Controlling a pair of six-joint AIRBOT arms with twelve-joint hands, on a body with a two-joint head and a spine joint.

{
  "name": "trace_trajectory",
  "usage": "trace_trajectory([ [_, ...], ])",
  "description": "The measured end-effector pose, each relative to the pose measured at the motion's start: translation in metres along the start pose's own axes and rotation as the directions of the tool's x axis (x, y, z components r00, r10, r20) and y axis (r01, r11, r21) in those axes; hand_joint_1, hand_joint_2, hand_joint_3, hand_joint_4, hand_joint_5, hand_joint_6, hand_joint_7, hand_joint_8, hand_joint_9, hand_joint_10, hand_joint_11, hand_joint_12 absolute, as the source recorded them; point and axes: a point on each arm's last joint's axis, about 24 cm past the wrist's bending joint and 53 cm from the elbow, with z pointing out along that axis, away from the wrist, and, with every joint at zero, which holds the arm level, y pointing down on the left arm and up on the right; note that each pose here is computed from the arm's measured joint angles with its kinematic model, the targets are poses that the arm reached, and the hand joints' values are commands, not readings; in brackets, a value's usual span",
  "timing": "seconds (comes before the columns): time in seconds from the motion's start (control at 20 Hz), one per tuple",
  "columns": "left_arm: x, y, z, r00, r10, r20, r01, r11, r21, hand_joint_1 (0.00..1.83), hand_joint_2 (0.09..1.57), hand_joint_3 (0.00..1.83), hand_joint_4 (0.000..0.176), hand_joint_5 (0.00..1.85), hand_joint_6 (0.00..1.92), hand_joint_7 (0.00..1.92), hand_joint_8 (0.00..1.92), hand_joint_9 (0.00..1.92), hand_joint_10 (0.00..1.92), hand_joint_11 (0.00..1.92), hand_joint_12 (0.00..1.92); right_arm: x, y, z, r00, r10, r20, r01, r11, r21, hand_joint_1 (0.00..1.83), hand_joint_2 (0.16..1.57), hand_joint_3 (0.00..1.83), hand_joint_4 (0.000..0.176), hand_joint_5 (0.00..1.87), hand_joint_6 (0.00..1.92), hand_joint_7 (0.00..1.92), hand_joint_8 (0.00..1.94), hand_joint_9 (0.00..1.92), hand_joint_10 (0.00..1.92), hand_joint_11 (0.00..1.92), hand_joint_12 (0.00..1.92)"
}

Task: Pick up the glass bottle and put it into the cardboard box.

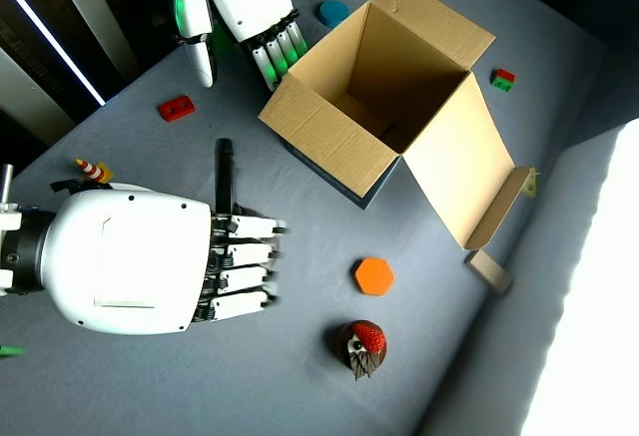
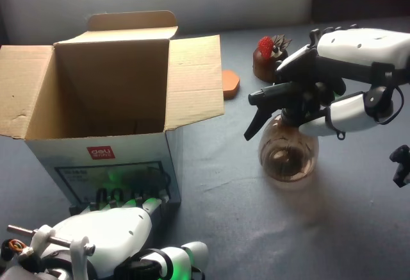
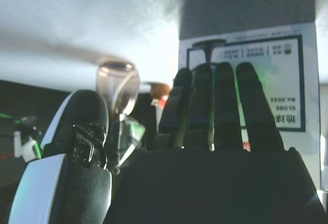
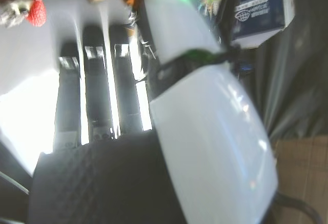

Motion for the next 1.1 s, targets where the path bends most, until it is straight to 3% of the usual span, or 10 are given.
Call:
trace_trajectory([
  [0.45, 0.001, 0.0, 0.0, 1.0, -0.005, -0.005, 0.005, 1.0, 0.001, 0.0, 1.28, 0.0, 0.0, 0.05, 0.0, 0.07, 0.0, 0.04, 0.0, 0.0, 0.07, 0.001, 0.015, -0.012, 1.0, -0.009, -0.017, 0.009, 1.0, -0.017, 1.21, 1.17, 0.0, 0.0, 0.82, 1.15, 0.94, 1.24, 0.76, 1.47, 0.6, 1.8],
  [0.75, 0.004, -0.008, -0.004, 0.9997, -0.018, -0.016, 0.019, 0.9997, 0.017, 0.0, 1.28, 0.0, 0.0, 0.05, 0.0, 0.07, 0.0, 0.04, 0.0, 0.0, 0.07, -0.044, 0.037, -0.037, 0.995, 0.041, 0.085, -0.036, 0.997, -0.067, 1.21, 1.17, 0.0, 0.0, 0.8, 1.17, 0.95, 1.23, 0.76, 1.45, 0.61, 1.81],
  [1.1, 0.002, -0.013, -0.004, 0.9996, -0.024, -0.011, 0.025, 0.9993, 0.029, 0.0, 1.28, 0.0, 0.0, 0.04, 0.0, 0.06, 0.0, 0.03, 0.0, 0.0, 0.02, -0.098, 0.065, -0.062, 0.974, 0.112, 0.197, -0.083, 0.985, -0.151, 1.22, 1.17, 0.0, 0.0, 0.8, 1.16, 0.97, 1.2, 0.78, 1.41, 0.61, 1.79],
])
